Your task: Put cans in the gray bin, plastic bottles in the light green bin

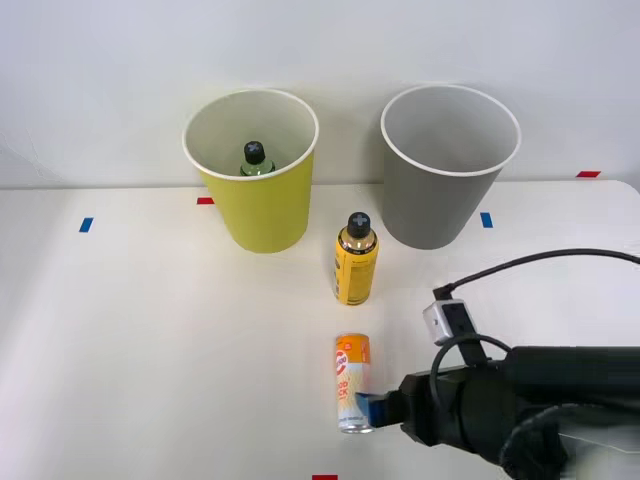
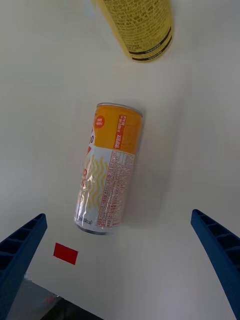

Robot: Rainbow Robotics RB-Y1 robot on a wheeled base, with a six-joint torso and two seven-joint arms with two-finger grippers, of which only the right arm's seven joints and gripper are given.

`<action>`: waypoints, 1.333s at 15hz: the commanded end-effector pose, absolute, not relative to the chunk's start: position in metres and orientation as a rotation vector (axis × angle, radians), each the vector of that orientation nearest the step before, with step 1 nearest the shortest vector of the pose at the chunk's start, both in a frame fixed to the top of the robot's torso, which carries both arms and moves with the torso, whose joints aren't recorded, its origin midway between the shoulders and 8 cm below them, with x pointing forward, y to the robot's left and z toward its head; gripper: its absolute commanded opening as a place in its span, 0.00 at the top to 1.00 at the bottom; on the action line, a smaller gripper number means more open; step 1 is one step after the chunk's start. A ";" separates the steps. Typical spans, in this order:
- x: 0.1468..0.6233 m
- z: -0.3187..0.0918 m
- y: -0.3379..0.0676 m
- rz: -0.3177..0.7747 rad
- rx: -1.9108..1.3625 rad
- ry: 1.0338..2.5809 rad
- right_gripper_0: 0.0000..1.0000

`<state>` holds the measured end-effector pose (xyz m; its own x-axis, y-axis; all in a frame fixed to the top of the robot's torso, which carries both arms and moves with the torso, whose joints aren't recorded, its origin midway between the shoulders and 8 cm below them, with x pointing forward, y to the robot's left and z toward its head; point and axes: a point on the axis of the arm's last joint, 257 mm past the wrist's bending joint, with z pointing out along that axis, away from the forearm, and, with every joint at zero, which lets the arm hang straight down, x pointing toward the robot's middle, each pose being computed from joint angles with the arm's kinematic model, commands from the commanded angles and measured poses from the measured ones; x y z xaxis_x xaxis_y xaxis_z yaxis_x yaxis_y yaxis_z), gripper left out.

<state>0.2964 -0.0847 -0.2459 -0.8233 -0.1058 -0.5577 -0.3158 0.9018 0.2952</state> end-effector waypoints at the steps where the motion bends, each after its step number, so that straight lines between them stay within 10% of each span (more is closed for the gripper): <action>1: 0.305 -0.250 -0.068 0.532 -0.312 2.527 0.00; 15: 0.343 -0.264 -0.028 0.473 -0.204 2.647 0.00; 20: 0.356 -0.270 -0.047 0.287 -0.312 2.580 0.00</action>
